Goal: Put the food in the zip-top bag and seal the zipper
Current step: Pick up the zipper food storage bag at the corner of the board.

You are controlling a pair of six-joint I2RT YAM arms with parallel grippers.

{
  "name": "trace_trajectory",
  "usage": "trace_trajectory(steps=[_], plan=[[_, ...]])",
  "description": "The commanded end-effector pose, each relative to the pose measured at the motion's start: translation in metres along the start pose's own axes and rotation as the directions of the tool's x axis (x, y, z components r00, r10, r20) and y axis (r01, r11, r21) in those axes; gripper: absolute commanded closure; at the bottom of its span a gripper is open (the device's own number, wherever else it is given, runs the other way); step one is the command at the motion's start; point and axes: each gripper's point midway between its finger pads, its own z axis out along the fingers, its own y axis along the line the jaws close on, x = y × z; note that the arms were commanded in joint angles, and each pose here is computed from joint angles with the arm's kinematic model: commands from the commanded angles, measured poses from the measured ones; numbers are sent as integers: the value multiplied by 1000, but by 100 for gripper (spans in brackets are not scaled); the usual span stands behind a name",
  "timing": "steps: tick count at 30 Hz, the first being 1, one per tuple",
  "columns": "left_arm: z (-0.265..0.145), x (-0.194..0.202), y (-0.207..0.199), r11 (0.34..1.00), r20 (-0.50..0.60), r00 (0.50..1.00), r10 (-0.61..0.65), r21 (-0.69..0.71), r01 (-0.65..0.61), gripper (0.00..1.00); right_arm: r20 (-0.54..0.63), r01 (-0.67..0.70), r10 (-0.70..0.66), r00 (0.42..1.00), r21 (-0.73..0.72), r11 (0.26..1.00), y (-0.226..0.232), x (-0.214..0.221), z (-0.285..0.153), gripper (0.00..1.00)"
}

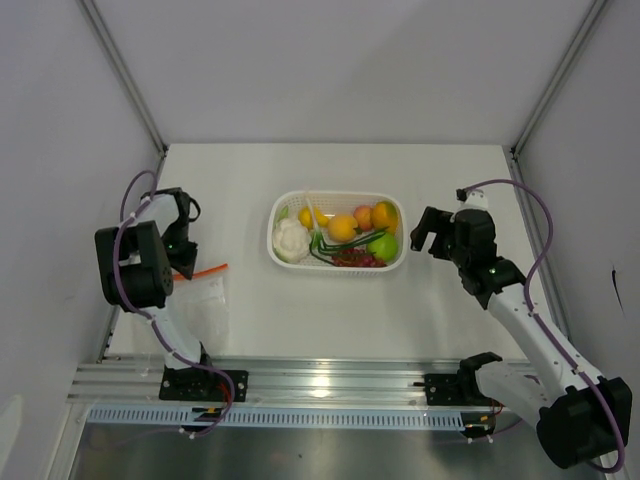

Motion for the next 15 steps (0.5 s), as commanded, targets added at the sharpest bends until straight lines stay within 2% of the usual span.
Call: trace_trajectory(steps=[1, 3, 6, 7, 9, 10, 11, 13, 15], plan=[[-26, -8, -4, 993, 49, 998, 25, 111, -30, 99, 37, 17, -16, 999, -26, 1000, 12, -15, -9, 1], [-47, -14, -8, 984, 95, 995, 41, 169, -56, 99, 28, 34, -32, 999, -56, 998, 21, -16, -11, 1], [-85, -14, -14, 945, 180, 977, 114, 283, -162, 99, -1, 55, -56, 998, -140, 989, 46, -12, -14, 1], [-97, -6, -16, 918, 216, 959, 183, 312, -245, 99, -4, 68, -69, 998, -177, 982, 63, -15, -16, 1], [-125, -1, -18, 860, 269, 934, 234, 390, -328, 100, -16, 81, -86, 996, -213, 974, 83, -15, -19, 2], [-138, 13, -21, 812, 319, 901, 294, 414, -412, 100, 0, 81, -84, 996, -243, 967, 98, -26, -24, 3], [-146, 16, -19, 789, 358, 882, 308, 421, -447, 100, -25, 106, -117, 993, -269, 957, 116, -16, -24, 3], [-168, 33, -18, 679, 468, 808, 358, 464, -569, 99, -8, 111, -119, 993, -313, 943, 142, -24, -31, 3], [-178, 52, -5, 583, 536, 745, 398, 480, -656, 99, -35, 128, -152, 988, -375, 918, 171, -11, -34, 3]])
